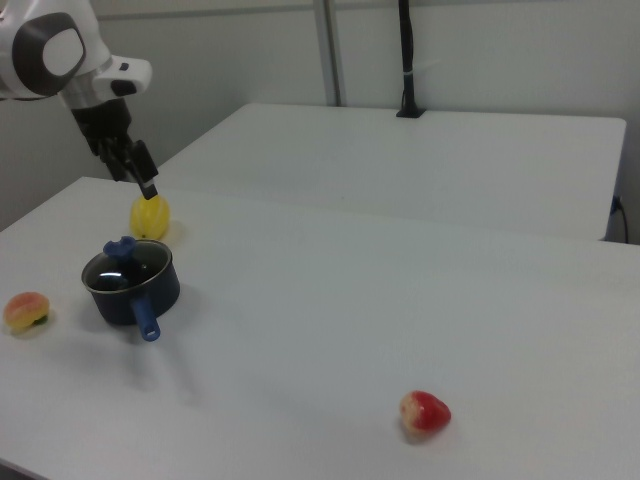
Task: Open lid
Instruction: 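Move the gripper toward the glass lid on the dark saucepan, then lower the open gripper onto the blue knob of the lid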
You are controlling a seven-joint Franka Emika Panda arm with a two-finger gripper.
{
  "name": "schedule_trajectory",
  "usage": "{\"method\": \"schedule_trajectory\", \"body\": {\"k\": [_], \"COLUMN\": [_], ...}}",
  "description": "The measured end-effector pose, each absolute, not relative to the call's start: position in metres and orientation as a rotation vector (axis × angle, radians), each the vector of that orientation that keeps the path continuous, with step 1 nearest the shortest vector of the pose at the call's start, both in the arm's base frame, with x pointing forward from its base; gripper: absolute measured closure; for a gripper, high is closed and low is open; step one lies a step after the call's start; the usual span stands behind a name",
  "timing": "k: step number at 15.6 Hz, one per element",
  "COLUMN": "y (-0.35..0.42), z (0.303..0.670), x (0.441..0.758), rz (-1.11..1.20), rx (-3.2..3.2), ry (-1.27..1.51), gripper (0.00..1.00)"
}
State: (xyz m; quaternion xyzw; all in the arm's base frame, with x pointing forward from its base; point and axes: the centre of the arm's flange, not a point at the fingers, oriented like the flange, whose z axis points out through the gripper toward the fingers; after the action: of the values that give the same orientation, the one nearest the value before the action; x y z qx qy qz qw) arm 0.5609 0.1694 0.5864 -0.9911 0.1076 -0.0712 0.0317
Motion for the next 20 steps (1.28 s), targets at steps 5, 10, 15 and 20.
{"method": "schedule_trajectory", "body": {"k": [5, 10, 15, 20], "y": [0.235, 0.269, 0.289, 0.309], "z": [0.554, 0.513, 0.481, 0.457], "x": [0.576, 0.588, 0.593, 0.596], "rz": [-0.224, -0.192, -0.168, -0.202], "rx": [-2.991, -3.031, -3.085, -3.107], "ry": [0.417, 0.420, 0.363, 0.283], "gripper": [0.00, 0.00, 0.00, 0.00]}}
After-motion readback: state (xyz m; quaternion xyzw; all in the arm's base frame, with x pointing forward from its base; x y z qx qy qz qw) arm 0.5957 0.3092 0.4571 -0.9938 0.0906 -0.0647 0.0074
